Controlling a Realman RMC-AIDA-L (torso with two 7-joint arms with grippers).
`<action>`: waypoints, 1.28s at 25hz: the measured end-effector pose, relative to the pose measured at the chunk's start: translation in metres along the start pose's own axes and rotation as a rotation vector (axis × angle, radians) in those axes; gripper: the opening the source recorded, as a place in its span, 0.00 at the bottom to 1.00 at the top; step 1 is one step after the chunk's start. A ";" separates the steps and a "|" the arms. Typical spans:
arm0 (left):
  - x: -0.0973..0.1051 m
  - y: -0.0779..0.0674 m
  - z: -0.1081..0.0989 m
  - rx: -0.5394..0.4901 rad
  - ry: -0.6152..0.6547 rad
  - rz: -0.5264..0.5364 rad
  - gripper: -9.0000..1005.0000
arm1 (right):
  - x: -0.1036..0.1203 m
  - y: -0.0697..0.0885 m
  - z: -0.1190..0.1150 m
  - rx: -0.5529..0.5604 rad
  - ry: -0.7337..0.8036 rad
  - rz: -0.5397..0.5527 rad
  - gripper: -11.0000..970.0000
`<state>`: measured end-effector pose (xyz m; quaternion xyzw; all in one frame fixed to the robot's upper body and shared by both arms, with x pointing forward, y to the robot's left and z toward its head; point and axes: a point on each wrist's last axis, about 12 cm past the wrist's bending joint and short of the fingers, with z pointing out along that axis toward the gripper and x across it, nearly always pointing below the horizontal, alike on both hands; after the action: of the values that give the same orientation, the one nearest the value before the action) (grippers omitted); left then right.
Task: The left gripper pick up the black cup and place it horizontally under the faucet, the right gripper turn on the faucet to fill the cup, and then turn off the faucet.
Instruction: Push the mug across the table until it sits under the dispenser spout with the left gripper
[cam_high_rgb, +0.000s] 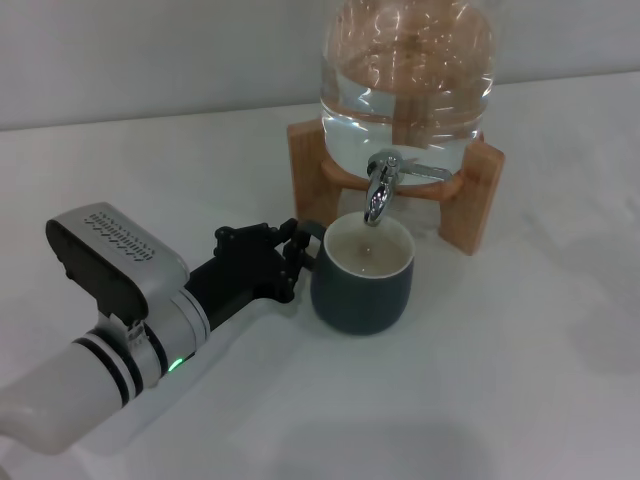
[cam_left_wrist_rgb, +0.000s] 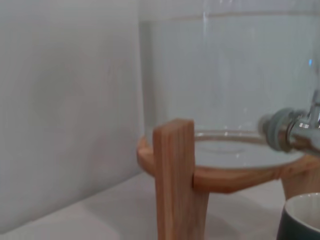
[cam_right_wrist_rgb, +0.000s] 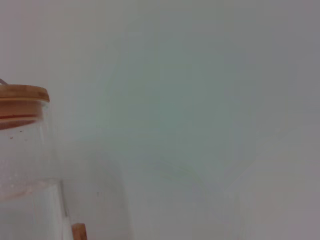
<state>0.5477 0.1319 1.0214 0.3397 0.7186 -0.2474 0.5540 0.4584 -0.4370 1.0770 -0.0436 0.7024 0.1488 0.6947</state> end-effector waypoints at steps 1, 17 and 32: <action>0.000 0.000 0.000 -0.002 0.004 0.000 0.14 | 0.000 0.000 0.000 -0.001 0.000 0.000 0.88; -0.002 -0.001 0.004 0.006 0.007 0.007 0.14 | 0.002 0.001 0.000 0.003 -0.003 0.011 0.88; -0.001 -0.002 0.005 0.005 0.026 0.008 0.22 | 0.001 0.001 0.001 -0.001 -0.008 0.011 0.88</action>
<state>0.5494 0.1271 1.0208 0.3471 0.7240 -0.2423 0.5447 0.4594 -0.4353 1.0764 -0.0396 0.6997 0.1531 0.6967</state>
